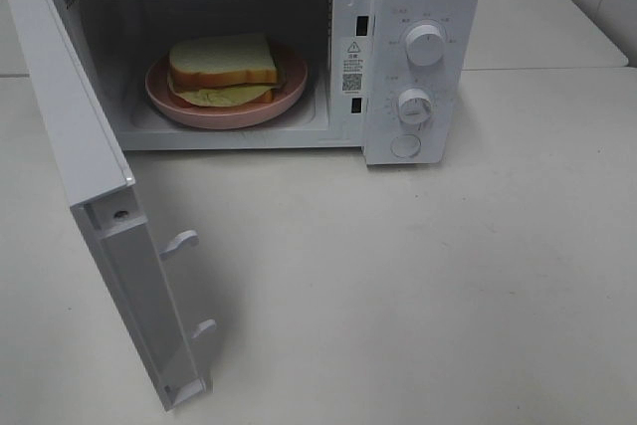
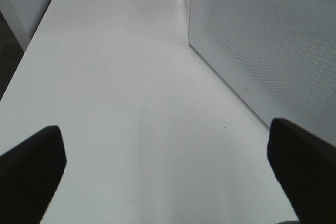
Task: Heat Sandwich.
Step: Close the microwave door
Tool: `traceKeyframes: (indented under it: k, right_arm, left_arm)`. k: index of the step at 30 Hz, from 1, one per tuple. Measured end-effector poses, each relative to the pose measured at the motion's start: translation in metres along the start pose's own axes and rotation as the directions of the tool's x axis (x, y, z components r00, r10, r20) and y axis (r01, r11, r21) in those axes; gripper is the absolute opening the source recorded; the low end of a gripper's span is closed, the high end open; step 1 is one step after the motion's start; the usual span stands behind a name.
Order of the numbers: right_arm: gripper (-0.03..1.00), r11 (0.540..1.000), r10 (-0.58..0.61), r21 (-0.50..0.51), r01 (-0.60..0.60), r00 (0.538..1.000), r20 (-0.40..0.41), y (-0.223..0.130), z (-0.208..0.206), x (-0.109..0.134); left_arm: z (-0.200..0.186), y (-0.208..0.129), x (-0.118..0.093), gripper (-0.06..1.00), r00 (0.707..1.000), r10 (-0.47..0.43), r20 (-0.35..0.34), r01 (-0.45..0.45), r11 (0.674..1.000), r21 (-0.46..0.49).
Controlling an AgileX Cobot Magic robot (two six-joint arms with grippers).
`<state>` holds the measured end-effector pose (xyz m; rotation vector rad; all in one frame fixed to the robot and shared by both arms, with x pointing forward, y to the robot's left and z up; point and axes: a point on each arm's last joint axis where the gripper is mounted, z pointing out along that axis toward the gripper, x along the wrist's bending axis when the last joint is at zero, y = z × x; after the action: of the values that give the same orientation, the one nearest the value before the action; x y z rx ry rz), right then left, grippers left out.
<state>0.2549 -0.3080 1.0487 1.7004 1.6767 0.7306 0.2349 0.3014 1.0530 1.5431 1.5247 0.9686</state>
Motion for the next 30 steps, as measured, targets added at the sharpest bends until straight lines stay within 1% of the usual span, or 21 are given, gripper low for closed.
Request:
traceKeyframes:
  k: [3,4,7,8,12,30]
  right_arm:
    - [0.76,0.999,0.014,-0.052,-0.014,1.0,0.011,-0.005,-0.007,-0.001]
    - [0.76,0.999,0.014,-0.052,-0.014,1.0,0.011,-0.005,-0.007,-0.001]
    - [0.76,0.995,0.029,-0.096,-0.027,1.0,0.012,-0.01,-0.012,0.0]
    - [0.76,0.991,0.038,-0.128,-0.036,0.999,0.017,-0.013,-0.016,-0.001]
    - [0.76,0.985,0.055,-0.165,-0.049,0.998,0.033,-0.017,-0.02,-0.001]
    - [0.76,0.985,0.055,-0.165,-0.049,0.998,0.03,-0.017,-0.02,0.0]
  left_arm:
    - [0.0,0.0,0.0,0.99,1.0,0.0,0.0,0.0,1.0,0.0]
    - [0.0,0.0,0.0,0.99,1.0,0.0,0.0,0.0,1.0,0.0]
    - [0.0,0.0,0.0,0.99,1.0,0.0,0.0,0.0,1.0,0.0]
    - [0.0,0.0,0.0,0.99,1.0,0.0,0.001,0.0,1.0,0.0]
    - [0.0,0.0,0.0,0.99,1.0,0.0,0.001,0.0,1.0,0.0]
    - [0.0,0.0,0.0,0.99,1.0,0.0,0.001,0.0,1.0,0.0]
